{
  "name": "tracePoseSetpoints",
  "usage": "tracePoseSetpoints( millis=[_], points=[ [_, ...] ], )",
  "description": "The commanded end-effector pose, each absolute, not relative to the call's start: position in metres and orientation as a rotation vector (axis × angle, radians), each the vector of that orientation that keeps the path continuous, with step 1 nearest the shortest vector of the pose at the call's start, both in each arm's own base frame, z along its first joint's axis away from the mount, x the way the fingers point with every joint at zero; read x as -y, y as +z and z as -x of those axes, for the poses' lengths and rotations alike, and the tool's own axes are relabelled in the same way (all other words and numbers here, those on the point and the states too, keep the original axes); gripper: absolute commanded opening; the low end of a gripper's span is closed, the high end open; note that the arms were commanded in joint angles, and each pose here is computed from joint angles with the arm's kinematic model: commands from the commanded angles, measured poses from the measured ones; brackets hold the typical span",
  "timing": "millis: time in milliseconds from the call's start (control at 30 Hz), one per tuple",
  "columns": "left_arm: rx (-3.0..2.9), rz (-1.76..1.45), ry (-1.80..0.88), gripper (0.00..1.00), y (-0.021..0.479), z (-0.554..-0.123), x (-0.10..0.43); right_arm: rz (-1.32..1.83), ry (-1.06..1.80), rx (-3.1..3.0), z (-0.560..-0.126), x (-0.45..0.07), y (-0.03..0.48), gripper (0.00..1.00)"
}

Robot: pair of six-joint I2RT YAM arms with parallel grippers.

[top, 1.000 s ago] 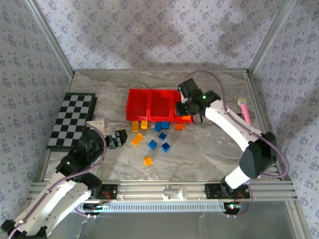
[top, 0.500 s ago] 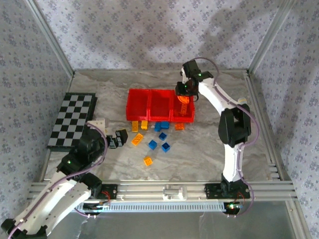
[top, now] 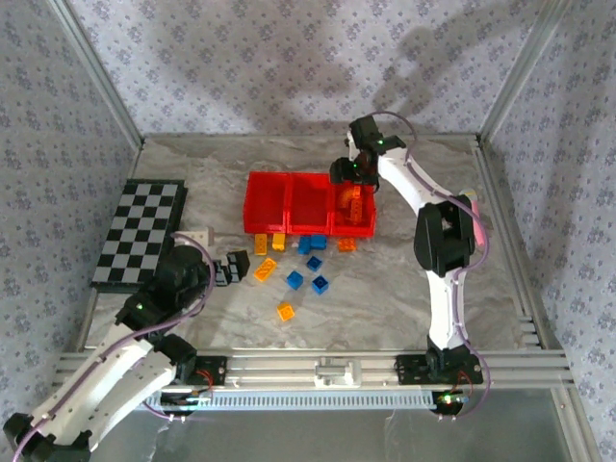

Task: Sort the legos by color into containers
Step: Place the lego in the container, then pick up the lego from the center of the table.

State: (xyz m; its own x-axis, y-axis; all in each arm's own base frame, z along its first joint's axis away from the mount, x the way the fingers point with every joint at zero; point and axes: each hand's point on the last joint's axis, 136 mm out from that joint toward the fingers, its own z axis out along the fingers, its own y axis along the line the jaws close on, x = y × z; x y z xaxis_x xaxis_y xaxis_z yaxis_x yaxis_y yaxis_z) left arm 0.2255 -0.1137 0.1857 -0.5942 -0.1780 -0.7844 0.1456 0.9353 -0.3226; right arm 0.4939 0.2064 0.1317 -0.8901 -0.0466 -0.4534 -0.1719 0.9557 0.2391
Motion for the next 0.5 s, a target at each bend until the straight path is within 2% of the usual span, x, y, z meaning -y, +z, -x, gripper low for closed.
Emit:
tracePoseSetpoints(
  millis=[0,133,467],
  points=[
    [-2.159,0.005,-0.449,1.0,0.205,-0.229,0.12,0.172,0.349,-2.622,-0.474,-0.198,0.166,0.71],
    [-2.229,-0.134,-0.42,1.0,0.203,-0.227,0.147,0.162,0.324,-2.588,-0.448,-0.187,0.183,0.73],
    [-2.34,-0.832,-0.371,1.0,0.173,-0.193,0.283,0.023,0.244,-2.439,-0.368,-0.131,0.2,0.78]
  ],
)
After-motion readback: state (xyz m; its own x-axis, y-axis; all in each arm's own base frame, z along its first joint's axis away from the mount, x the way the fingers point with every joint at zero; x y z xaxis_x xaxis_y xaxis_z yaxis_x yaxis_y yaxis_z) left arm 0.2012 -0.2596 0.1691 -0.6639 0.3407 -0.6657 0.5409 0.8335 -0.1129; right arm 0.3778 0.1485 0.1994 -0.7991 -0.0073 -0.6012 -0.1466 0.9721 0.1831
